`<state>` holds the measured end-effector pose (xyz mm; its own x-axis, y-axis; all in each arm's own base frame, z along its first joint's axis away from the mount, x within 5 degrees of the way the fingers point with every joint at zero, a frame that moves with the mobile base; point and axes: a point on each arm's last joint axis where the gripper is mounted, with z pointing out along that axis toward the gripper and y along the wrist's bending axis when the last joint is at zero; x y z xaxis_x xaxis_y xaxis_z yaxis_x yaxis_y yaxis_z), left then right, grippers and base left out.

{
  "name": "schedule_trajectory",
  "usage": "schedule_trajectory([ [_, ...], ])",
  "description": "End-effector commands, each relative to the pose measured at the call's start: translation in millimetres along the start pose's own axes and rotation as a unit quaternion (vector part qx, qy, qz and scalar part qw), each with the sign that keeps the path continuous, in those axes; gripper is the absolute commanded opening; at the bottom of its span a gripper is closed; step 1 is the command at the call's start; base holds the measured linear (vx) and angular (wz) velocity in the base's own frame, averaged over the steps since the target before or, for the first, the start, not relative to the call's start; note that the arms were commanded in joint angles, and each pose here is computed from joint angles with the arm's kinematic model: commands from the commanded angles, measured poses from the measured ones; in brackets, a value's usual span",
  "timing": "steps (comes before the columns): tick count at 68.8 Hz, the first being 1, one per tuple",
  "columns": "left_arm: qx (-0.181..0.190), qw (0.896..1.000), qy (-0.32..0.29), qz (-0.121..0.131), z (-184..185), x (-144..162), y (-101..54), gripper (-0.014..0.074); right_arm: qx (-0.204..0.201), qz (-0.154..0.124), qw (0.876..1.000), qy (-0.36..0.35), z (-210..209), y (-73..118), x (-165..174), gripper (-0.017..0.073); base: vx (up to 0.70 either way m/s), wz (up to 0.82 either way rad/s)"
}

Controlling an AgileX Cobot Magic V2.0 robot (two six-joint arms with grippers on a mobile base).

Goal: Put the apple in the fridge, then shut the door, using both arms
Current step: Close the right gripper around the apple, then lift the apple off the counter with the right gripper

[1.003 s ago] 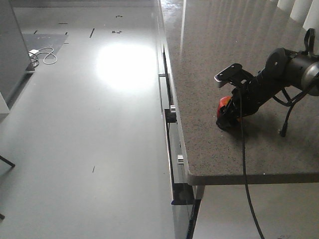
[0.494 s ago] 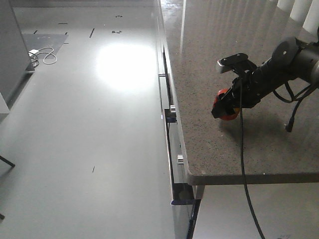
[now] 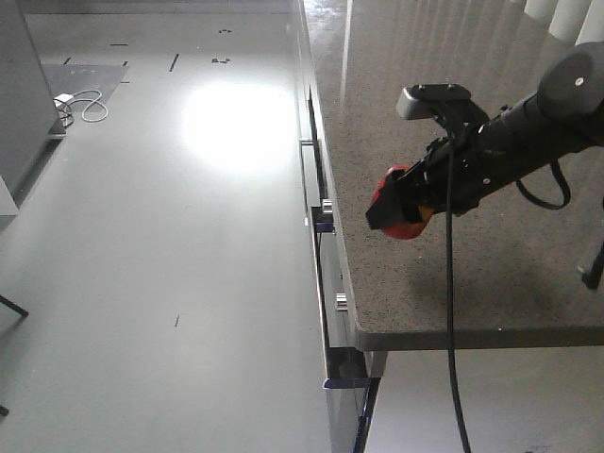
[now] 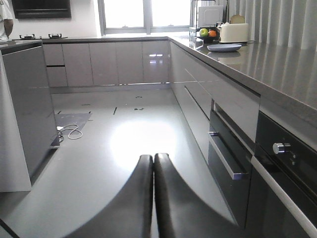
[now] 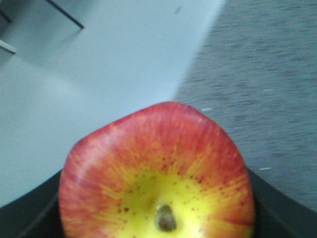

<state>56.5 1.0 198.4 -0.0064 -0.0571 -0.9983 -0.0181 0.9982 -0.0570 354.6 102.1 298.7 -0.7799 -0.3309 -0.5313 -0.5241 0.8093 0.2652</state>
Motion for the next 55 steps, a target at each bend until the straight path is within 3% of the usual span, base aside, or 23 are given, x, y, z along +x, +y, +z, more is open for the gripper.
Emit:
schedule_trajectory([
  [1,0.007,0.999,-0.049,-0.006,-2.3,-12.5,-1.2,-0.0006,-0.011,-0.018,0.997,-0.07,-27.1,37.6,2.1,0.0123,0.0,0.0],
  [12,0.007,0.999,-0.049,-0.006,-2.3,-12.5,-1.2,-0.0006,-0.024,-0.038,0.996,-0.076,-34.0,72.6,31.8,0.0123,0.0,0.0],
  [25,0.007,0.999,-0.049,-0.006,-2.3,-12.5,-1.2,-0.0006,-0.045,-0.043,0.995,-0.077,-46.3,97.8,74.0,0.0123,0.0,0.0],
  [55,0.007,0.999,-0.049,-0.006,-2.3,-12.5,-1.2,-0.0006,-0.057,-0.062,0.991,-0.106,-84.8,116.2,159.7,0.0123,0.0,0.0],
])
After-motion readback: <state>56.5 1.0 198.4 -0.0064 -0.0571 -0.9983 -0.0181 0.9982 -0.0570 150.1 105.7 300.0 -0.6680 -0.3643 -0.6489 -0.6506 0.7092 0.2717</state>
